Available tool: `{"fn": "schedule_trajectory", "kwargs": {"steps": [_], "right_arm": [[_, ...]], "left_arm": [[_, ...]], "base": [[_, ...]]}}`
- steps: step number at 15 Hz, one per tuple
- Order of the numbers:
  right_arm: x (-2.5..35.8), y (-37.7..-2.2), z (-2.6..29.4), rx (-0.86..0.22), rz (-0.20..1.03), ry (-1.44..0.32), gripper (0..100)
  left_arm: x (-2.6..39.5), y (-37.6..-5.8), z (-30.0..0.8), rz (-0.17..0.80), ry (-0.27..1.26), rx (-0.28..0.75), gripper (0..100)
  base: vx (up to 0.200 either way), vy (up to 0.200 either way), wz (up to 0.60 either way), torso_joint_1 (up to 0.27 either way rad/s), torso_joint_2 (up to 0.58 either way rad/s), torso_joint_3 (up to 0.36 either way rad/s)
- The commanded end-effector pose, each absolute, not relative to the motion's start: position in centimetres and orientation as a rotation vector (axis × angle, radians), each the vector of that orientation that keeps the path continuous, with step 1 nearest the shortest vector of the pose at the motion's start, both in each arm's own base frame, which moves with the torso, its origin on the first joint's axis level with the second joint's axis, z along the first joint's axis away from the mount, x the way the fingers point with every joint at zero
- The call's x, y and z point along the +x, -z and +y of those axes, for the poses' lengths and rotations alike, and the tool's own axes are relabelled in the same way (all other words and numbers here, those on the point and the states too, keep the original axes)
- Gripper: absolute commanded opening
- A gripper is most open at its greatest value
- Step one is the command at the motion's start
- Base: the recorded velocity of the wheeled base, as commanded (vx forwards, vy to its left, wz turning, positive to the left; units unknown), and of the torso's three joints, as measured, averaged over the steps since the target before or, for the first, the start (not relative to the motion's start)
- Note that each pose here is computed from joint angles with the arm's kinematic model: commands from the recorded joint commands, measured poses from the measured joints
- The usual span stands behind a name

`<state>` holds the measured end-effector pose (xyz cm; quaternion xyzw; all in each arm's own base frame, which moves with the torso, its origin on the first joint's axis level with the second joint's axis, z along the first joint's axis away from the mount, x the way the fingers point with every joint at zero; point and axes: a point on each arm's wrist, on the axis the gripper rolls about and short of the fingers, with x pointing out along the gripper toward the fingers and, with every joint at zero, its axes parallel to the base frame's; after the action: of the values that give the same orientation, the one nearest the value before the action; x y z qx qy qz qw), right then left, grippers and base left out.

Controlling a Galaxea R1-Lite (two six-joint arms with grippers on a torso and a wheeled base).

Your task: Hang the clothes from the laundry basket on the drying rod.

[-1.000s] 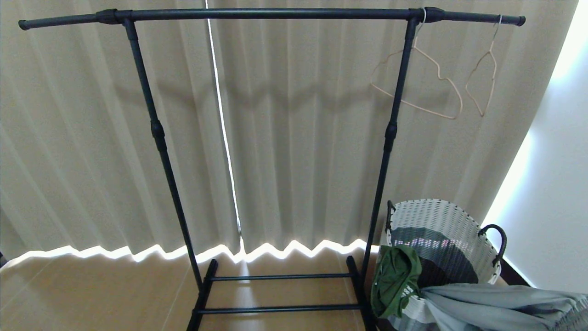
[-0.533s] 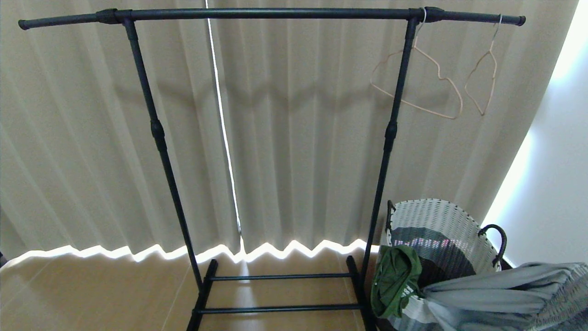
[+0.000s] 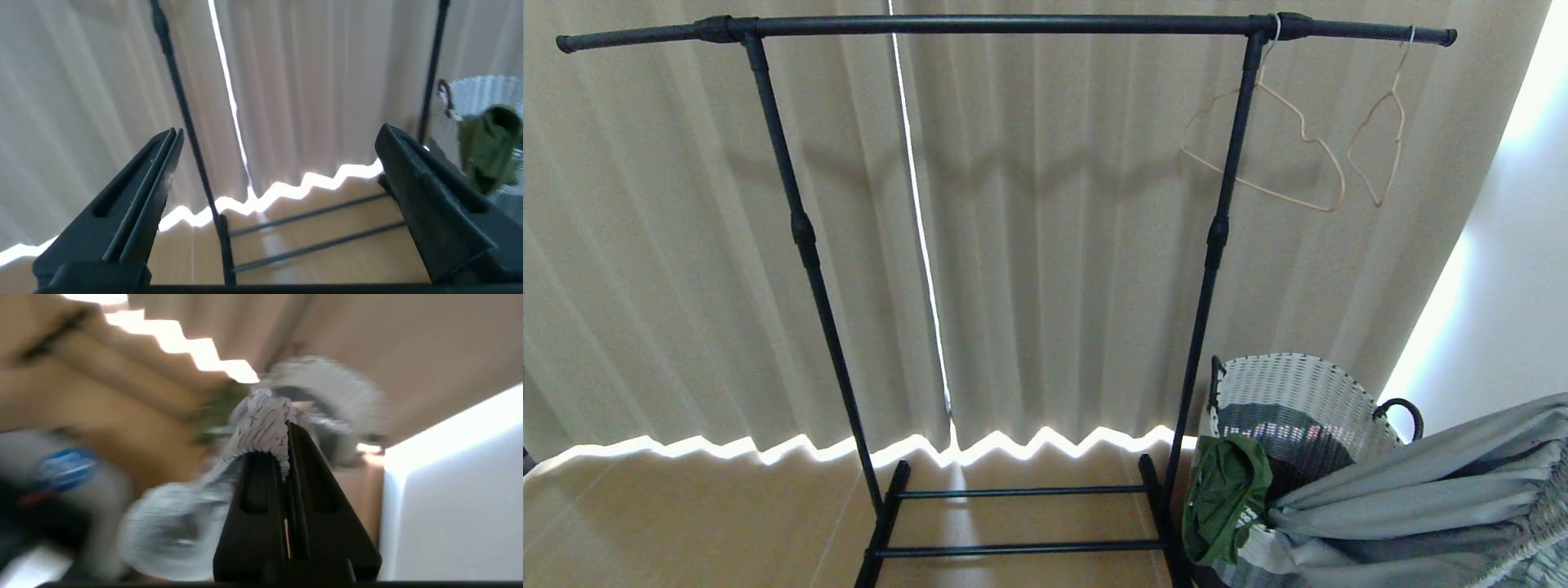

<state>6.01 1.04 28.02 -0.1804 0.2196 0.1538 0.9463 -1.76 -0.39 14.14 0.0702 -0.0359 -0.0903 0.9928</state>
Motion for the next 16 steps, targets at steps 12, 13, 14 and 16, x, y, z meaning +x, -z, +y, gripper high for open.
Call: {"fn": "schedule_trajectory", "kwargs": {"steps": [12, 13, 14, 16], "right_arm": [[11.9, -29.9, 6.8, -0.151, 0.448, -0.666, 0], [12.4, -29.9, 7.2, -0.144, 0.437, -0.672, 0], [13.0, -30.0, 7.8, -0.131, 0.42, -0.686, 0], [13.4, -30.7, 8.5, -0.105, 0.357, -0.709, 0]], "left_arm": [[14.9, -20.1, -13.2, 0.223, 0.66, 0.014, 100], [15.1, -19.1, -15.0, 0.246, 0.665, 0.017, 100], [15.3, -18.2, -16.7, 0.269, 0.681, 0.037, 100], [15.3, -16.8, -19.8, 0.303, 0.734, 0.073, 100]], "base": [[0.0, 0.0, 0.0, 0.0, 0.0, 0.0], [0.0, 0.0, 0.0, 0.0, 0.0, 0.0], [0.0, 0.0, 0.0, 0.0, 0.0, 0.0], [0.0, 0.0, 0.0, 0.0, 0.0, 0.0]]}}
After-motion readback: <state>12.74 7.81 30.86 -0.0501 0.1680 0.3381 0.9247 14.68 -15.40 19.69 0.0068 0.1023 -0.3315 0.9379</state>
